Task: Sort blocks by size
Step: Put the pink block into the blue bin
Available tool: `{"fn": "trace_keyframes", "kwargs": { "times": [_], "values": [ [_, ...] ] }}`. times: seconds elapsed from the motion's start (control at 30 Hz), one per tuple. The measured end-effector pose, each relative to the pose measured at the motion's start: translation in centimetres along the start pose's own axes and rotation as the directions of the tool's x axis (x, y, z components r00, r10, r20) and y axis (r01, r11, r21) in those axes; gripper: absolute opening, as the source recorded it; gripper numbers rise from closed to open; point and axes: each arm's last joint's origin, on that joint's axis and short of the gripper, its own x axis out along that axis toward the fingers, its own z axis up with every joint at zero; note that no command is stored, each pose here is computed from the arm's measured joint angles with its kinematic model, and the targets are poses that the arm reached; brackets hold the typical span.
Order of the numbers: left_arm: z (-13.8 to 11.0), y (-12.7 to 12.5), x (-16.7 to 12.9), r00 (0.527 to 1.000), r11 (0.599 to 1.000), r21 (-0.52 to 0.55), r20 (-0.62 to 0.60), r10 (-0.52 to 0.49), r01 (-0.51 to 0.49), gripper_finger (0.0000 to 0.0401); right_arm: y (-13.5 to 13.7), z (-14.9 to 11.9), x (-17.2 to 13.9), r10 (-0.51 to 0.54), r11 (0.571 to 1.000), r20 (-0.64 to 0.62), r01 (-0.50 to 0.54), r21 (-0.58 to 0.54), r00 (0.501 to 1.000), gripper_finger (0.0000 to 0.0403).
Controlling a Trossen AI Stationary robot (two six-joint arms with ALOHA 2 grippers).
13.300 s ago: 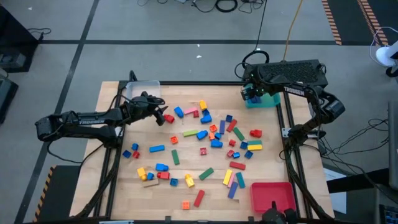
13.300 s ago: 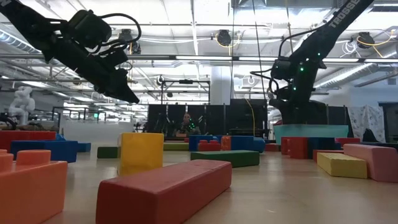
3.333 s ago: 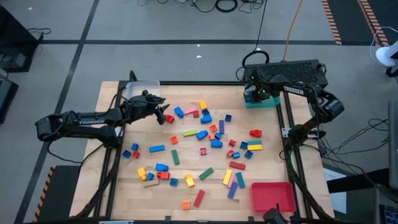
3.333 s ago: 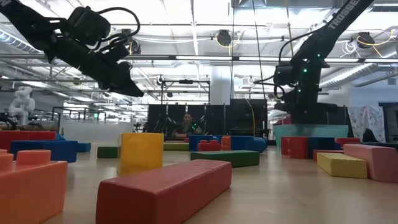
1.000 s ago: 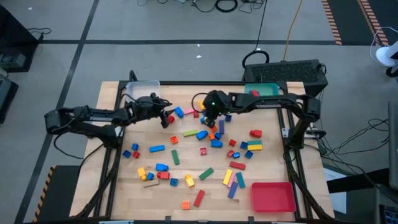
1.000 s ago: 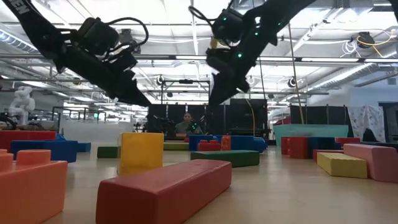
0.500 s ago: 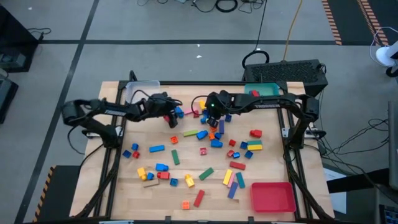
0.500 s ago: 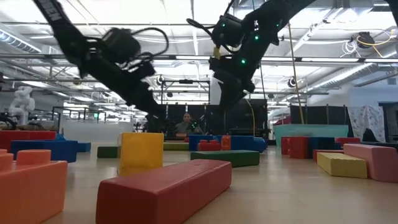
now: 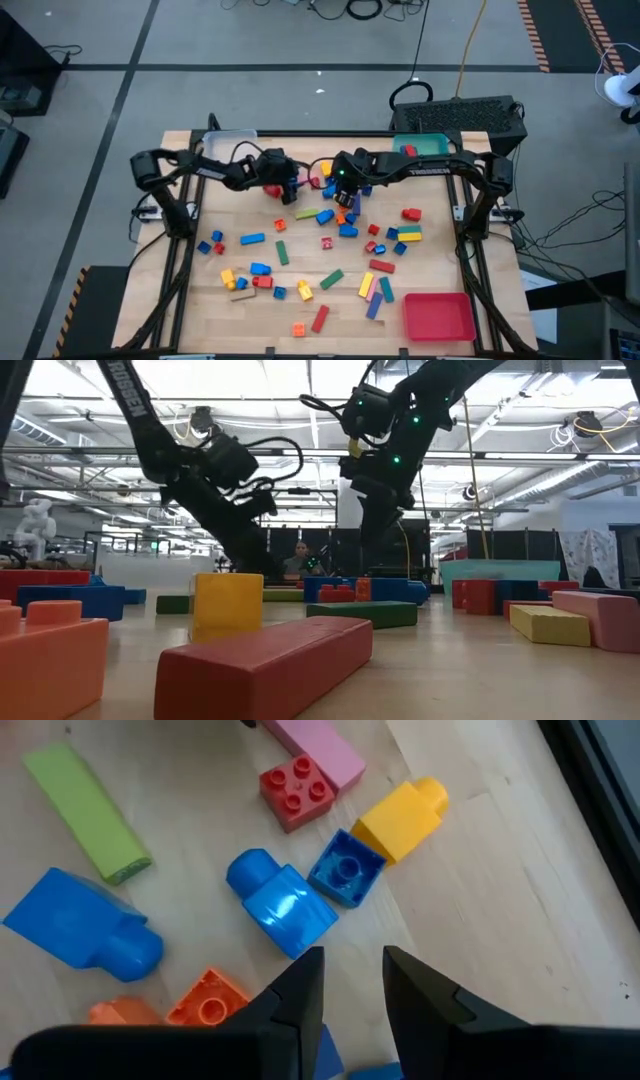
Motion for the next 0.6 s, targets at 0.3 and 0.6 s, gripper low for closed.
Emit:
{"fn": "trace_keyframes", "kwargs": {
  "times": [0.3,0.6],
  "values": [
    [-0.86,0.23,1.27,0.998,0.999,-0.016,-0.050,-0.034,0.033,0.0249,-0.03,-0.06,0.01,-0.001,0.998,-0.007,0.001,-0.062,1.000,0.0089],
    [-0.92,0.21,1.24,0.997,0.999,-0.017,-0.059,-0.041,0.040,0.0139,0.09,-0.16,0.58,0.002,0.999,-0.018,-0.003,-0.045,1.000,0.0089]
  ]
}}
